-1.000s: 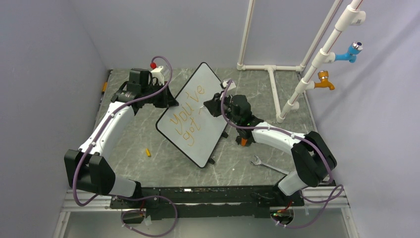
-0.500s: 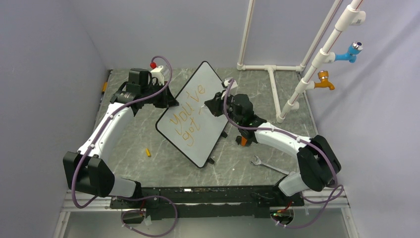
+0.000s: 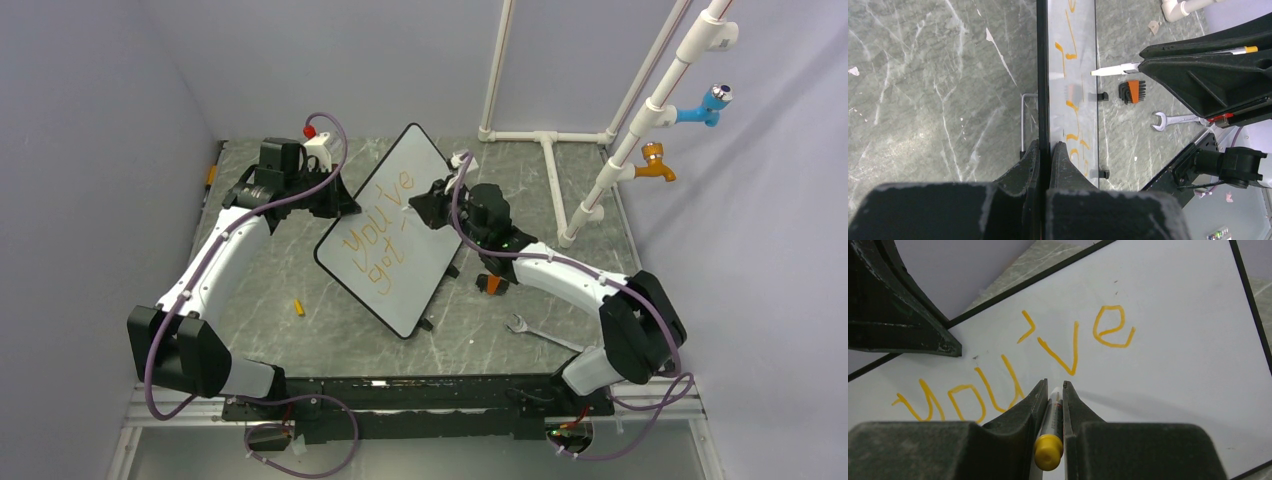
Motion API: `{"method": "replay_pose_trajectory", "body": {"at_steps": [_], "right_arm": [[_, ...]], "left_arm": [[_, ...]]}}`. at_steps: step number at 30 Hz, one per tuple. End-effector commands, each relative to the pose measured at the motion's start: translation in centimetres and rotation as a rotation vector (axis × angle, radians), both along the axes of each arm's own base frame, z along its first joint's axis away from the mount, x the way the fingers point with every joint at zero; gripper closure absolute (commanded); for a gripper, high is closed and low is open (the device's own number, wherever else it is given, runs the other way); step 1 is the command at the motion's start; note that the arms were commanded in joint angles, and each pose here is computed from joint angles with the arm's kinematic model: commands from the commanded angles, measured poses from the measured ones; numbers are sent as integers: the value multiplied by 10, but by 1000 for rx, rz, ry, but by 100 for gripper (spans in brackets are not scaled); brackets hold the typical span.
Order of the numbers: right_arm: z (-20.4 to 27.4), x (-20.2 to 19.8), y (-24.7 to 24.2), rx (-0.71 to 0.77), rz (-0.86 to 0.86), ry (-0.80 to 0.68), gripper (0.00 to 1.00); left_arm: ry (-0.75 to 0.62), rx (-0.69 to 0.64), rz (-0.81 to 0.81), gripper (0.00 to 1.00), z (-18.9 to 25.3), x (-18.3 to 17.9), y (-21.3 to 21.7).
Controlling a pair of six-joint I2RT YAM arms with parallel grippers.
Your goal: Write a sentence on the whiteboard
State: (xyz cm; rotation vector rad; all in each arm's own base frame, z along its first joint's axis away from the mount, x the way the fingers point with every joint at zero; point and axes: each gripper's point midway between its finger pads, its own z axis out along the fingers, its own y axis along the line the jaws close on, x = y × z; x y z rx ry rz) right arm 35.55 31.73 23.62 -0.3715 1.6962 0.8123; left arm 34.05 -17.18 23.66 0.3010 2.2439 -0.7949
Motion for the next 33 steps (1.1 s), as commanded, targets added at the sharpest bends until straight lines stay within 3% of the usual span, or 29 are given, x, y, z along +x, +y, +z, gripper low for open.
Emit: {"method": "replay_pose_trajectory", "body": {"at_steps": [1,33], "right_arm": [[25,5,12,49,28,-39,100],[-44,-16,6,-9,53,95,100]], "left_arm": [[-129,156,48,100,2,17,27],[-128,157,47,100,1,16,27]]}}
